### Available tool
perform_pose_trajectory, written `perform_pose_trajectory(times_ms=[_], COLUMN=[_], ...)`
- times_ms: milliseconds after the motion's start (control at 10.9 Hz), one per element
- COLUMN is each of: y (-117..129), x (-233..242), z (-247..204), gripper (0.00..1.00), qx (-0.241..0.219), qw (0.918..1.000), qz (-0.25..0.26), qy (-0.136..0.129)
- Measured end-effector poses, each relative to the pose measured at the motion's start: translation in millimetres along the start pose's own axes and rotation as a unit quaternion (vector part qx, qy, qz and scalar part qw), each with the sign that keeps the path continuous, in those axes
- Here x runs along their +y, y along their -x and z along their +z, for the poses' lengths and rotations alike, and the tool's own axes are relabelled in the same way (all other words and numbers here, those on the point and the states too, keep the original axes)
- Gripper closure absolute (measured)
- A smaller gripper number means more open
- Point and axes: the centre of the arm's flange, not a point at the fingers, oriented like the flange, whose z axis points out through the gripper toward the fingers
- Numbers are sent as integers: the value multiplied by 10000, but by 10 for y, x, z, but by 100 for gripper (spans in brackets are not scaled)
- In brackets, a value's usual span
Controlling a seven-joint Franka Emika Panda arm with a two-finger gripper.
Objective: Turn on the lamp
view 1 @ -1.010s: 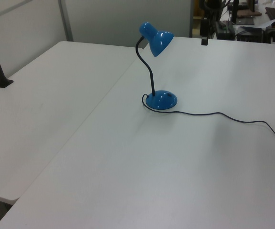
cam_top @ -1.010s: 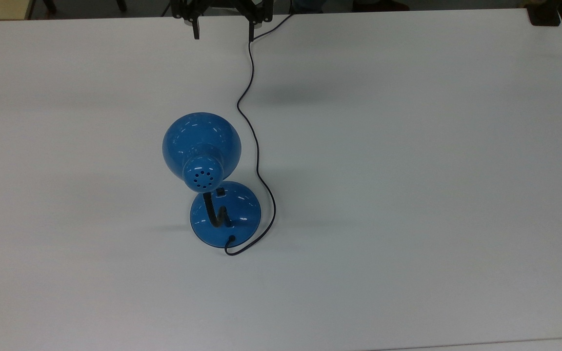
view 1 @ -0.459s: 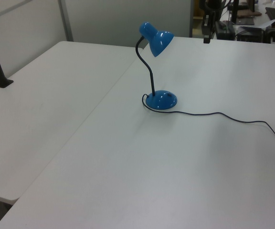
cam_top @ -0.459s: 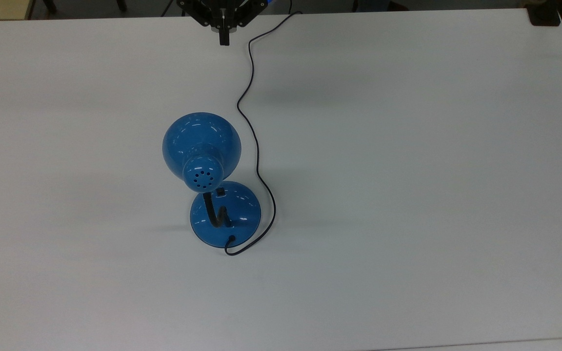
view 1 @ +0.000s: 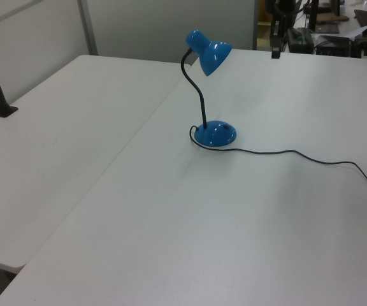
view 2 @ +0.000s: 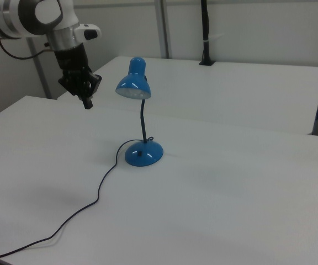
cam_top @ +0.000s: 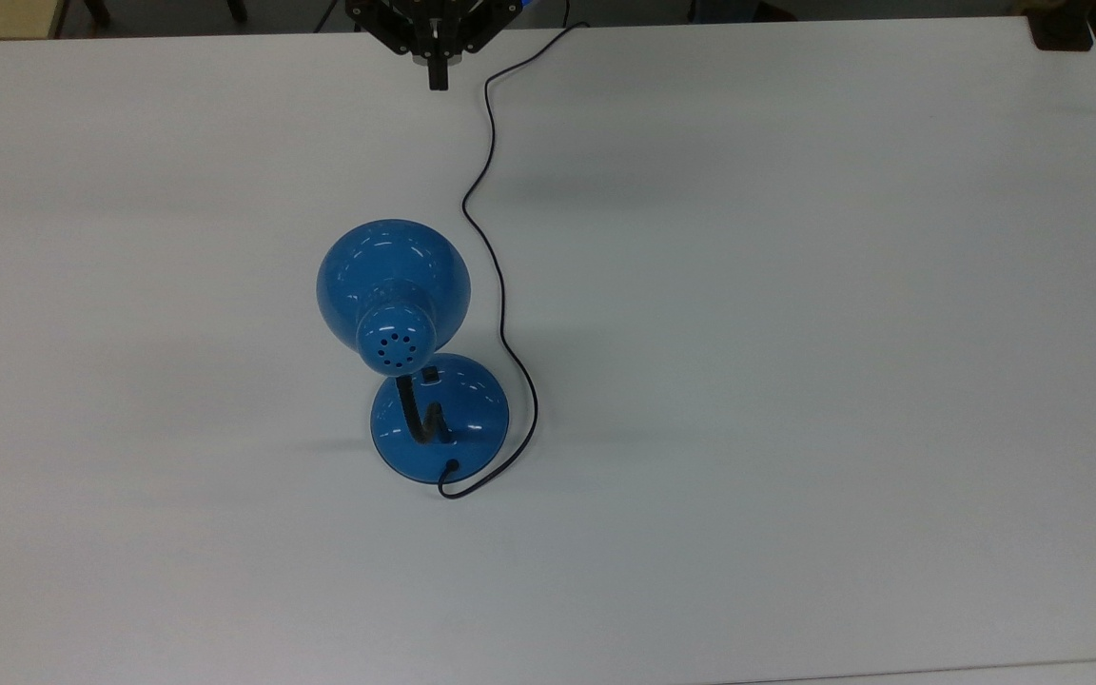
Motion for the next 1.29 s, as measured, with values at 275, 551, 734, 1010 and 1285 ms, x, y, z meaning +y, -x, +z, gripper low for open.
perform_pose_trajectory(times_ms=[275,551,734,1010,1285], y=[-12,-128,-207,-245,-186], x=[1,13,24,16,56], z=[35,183,320,569,1060], gripper=[99,99,99,99,99], qx=[-31,33,87,98,65], qw=[10000,10000,10000,10000,10000], qz=[-9,-8,-5,-17,14], qy=[-2,-2,-1,-5,-17])
